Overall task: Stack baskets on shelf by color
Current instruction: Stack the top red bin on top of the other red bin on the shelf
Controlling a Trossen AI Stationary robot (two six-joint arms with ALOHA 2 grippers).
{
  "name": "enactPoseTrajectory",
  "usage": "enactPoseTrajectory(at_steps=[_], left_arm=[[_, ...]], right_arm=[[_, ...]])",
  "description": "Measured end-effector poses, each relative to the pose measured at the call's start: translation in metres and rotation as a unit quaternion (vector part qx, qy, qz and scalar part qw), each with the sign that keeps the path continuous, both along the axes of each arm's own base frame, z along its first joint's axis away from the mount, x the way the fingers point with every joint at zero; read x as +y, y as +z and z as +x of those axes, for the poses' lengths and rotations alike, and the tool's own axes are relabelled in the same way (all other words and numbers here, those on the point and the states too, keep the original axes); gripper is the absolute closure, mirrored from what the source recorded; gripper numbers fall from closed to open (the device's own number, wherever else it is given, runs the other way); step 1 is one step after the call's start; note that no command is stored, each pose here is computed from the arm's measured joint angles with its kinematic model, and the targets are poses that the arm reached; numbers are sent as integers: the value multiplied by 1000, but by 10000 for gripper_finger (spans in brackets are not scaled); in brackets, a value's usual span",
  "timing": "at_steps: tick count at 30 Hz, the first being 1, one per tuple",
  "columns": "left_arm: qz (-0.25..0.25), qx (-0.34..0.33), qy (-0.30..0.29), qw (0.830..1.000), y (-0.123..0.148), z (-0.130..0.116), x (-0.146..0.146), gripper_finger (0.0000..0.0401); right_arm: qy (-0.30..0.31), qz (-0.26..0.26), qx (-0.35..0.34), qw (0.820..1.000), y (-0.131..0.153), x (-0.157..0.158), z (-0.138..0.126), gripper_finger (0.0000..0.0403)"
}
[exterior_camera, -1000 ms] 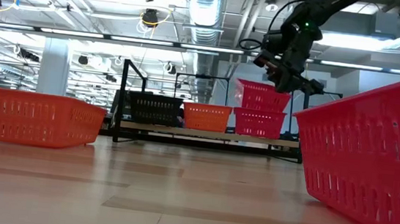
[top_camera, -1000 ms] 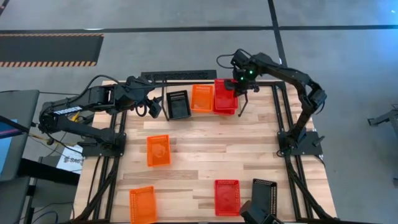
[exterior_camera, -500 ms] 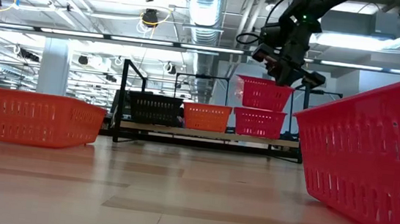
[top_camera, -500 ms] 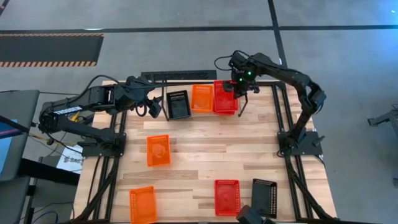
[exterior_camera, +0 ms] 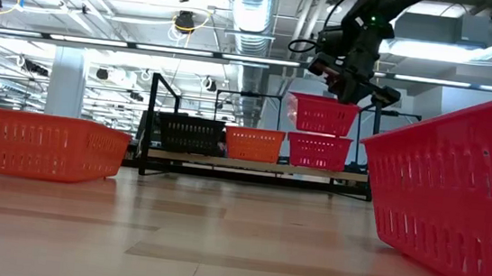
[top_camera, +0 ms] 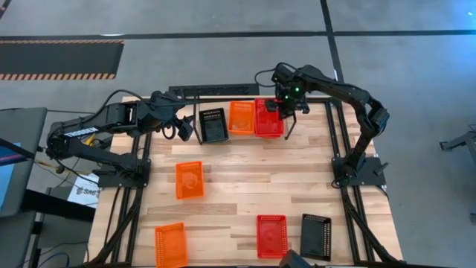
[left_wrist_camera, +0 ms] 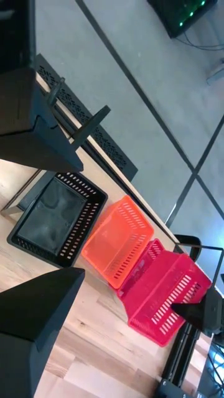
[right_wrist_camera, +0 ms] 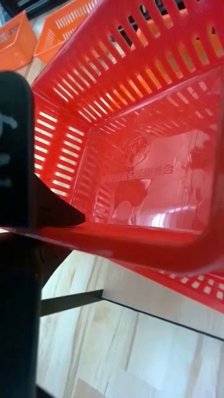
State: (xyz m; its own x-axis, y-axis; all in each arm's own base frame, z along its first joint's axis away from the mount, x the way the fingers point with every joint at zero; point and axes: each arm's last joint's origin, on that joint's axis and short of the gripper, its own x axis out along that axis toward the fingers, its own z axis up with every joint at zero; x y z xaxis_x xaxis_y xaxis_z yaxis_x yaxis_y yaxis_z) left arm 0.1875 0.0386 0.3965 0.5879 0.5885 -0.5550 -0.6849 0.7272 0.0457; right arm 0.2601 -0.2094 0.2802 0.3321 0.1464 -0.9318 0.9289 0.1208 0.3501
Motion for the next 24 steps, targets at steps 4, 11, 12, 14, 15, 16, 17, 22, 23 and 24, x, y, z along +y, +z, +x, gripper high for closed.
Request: enactPoseTrajectory(at_steps=[4,11,12,14,15,16,17,22,23,24], left_arm=[[0,0,0,1000,0,0,0,150],[0,0,0,1000,0,0,0,150],[0,0,0,1000,0,0,0,150],[0,0,0,1000,0,0,0,150],[0,0,0,1000,0,0,0,150],[0,0,0,1000,0,0,0,150],[0,0,0,1000,0,0,0,150],[0,0,0,1000,0,0,0,150],[0,0,0,1000,0,0,0,150],[0,0,0,1000,0,0,0,150]], right_arm=[[0,-1,1,1000,0,0,0,400],[2,-17,15,1000,0,4,4,398],[2,-17,15,1000,-1,4,4,398],[3,-16,16,1000,-2,5,7,400],[4,-16,17,1000,-3,6,8,400],[5,-17,18,1000,-4,6,8,400],[5,-19,17,1000,-4,5,9,399],[5,-16,20,1000,-9,3,11,398],[5,-16,20,1000,-10,2,12,398],[7,-16,21,1000,-11,2,12,399]])
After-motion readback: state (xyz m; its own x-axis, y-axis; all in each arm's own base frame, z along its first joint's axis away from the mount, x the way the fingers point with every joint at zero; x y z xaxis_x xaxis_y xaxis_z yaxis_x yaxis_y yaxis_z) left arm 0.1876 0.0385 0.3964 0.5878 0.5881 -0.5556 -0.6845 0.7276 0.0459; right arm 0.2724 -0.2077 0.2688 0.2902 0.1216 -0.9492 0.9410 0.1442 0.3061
